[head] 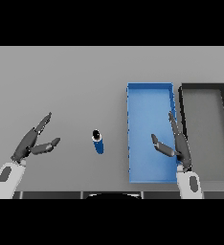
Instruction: Pick up the blue pipe and place it into the blue bin.
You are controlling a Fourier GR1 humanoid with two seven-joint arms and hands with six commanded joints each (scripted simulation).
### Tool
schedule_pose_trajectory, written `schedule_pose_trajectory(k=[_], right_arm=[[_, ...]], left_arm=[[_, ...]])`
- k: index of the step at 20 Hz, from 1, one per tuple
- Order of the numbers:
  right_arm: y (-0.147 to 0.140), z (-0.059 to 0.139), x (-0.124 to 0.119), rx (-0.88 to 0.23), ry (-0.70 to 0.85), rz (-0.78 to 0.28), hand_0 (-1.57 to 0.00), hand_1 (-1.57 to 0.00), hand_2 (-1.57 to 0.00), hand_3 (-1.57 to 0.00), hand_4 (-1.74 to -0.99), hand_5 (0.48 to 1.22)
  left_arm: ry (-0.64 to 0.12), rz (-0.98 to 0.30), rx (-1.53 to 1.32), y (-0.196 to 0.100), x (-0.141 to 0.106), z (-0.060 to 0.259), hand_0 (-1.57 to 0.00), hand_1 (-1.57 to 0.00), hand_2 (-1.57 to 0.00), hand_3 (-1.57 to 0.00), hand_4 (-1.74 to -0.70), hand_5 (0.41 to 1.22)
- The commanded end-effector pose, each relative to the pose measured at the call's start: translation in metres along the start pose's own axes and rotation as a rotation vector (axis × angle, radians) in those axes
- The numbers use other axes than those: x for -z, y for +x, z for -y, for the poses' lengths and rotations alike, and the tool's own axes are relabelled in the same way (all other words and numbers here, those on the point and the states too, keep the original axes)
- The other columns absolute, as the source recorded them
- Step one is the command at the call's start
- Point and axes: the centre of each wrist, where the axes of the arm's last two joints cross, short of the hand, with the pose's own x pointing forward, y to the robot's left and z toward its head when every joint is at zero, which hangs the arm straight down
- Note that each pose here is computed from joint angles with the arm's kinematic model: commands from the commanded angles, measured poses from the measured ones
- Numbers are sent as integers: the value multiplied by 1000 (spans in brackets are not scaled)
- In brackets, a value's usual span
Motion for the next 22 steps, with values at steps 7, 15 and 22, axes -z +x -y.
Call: schedule_pose_trajectory(k=[7, 15, 22], right_arm=[[3, -1, -4, -2, 10, 5, 1, 1, 1, 1, -1182, 618], [4, -4, -2, 17, 3, -12, 1, 1, 1, 1, -1214, 624], [-1, 3, -8, 6, -6, -13, 1, 1, 1, 1, -1215, 637]], left_arm=[[-244, -40, -4, 11, 3, 57, 1, 1, 1, 1, -1132, 475], [-318, -5, -37, 4, 31, 110, 1, 1, 1, 1, -1154, 459], [-311, 9, -39, 1, 63, 139, 1, 1, 1, 1, -1098, 448]])
